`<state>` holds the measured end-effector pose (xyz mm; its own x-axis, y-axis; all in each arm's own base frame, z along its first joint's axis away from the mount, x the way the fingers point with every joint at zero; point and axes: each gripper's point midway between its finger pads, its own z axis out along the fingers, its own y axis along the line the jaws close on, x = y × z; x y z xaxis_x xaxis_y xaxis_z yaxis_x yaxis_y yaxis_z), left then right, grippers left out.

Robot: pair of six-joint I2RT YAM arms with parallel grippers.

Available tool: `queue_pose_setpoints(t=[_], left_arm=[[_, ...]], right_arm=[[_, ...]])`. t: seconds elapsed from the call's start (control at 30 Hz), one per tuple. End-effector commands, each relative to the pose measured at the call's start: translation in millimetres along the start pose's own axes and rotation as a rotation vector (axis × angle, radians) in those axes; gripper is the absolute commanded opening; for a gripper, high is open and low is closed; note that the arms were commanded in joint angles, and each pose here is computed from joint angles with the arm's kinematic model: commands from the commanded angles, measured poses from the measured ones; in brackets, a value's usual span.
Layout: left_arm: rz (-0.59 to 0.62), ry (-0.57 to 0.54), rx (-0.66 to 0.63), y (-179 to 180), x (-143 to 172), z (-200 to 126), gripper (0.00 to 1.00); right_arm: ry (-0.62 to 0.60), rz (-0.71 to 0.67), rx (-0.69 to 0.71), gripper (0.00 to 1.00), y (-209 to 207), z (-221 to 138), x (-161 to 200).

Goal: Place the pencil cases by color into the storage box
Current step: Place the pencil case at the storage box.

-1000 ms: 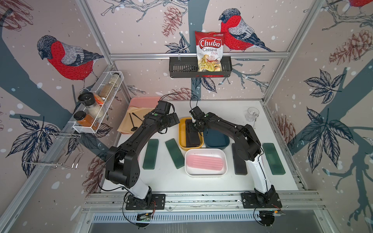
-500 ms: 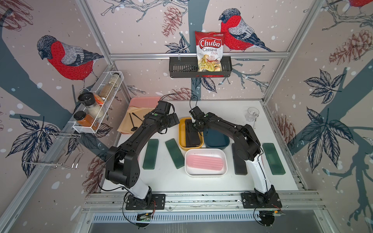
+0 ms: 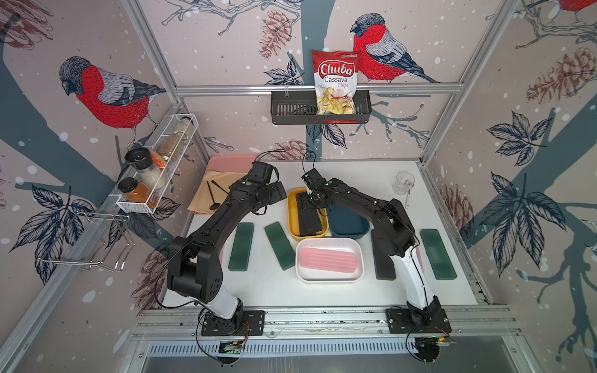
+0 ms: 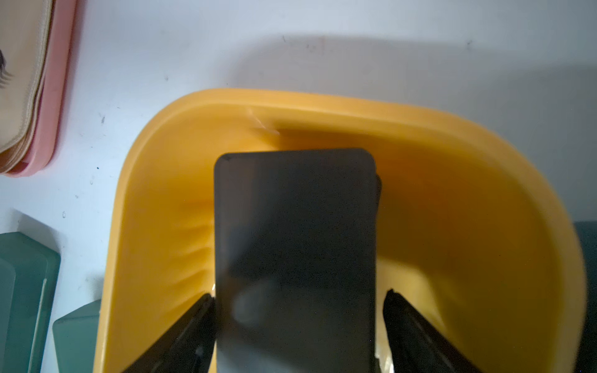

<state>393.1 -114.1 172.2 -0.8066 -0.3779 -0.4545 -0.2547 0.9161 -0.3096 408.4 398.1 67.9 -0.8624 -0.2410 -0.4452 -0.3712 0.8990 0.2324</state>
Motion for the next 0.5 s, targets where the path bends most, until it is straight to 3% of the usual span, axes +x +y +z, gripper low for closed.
queue_pose_setpoints(t=[0.0, 0.2, 0.47], left_arm=[[0.015, 0.009, -0.021, 5, 3, -5, 0.98], [0.007, 0.055, -0.019, 10, 18, -11, 0.98], [-0.023, 0.203, -0.028, 22, 70, -13, 0.98]], right_arm=[[-0.004, -0.034, 0.036, 0.85, 0, -2, -2], [-0.02, -0.07, 0.066, 0.85, 3, -7, -7], [-0.072, -0.115, 0.082, 0.86, 6, -28, -24]])
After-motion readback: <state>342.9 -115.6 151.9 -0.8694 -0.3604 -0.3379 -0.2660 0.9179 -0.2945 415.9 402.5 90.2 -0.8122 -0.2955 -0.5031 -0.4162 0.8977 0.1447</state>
